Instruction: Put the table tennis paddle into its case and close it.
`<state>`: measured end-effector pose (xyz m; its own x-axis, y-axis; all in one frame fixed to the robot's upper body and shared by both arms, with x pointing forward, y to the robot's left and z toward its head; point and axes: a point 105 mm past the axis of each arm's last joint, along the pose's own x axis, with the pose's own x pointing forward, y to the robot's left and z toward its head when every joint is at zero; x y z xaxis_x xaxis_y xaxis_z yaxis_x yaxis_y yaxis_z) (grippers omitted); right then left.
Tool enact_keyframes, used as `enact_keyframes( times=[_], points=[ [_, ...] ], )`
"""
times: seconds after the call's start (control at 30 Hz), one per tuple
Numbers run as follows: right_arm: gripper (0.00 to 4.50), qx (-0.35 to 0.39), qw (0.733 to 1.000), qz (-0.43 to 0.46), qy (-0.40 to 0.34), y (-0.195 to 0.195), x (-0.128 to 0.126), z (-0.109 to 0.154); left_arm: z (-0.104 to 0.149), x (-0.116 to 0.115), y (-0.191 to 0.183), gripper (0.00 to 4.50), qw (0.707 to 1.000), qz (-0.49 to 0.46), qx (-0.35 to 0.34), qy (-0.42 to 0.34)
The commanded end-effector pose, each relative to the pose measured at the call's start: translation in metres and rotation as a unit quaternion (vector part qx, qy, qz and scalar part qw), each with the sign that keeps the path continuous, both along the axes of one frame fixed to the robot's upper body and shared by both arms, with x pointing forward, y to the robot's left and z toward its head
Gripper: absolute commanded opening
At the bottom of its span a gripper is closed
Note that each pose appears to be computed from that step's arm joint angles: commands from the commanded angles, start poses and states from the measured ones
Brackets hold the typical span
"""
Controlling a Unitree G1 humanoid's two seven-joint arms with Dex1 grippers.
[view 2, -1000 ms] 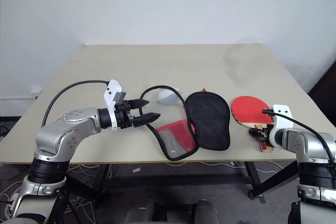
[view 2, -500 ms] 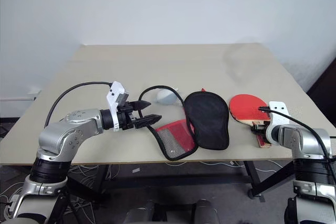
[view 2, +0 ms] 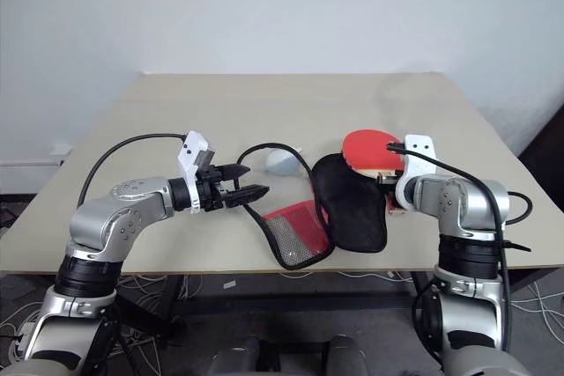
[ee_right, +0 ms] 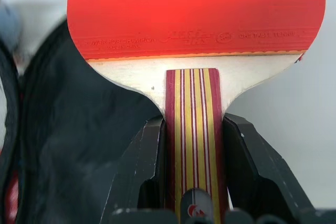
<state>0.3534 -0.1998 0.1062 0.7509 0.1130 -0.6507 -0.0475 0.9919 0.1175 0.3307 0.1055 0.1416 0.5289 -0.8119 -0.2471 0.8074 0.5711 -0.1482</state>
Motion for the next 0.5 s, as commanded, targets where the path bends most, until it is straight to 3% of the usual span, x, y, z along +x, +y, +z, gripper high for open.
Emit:
enact_keyframes(
  times=[0.03, 0.5],
  points=[
    [1.18, -0.014, 0.999, -0.029, -0.041, 0.004, 0.001, 0.021, 0.019, 0.005, 0.000, 4.50, 0.999, -0.001, -0.005, -0.036],
    [1.18, -0.001, 1.000, -0.008, 0.000, 0.051, -0.015, -0.002, 0.014, 0.007, -0.007, 4.50, 1.000, -0.008, -0.006, -0.029]
  ],
)
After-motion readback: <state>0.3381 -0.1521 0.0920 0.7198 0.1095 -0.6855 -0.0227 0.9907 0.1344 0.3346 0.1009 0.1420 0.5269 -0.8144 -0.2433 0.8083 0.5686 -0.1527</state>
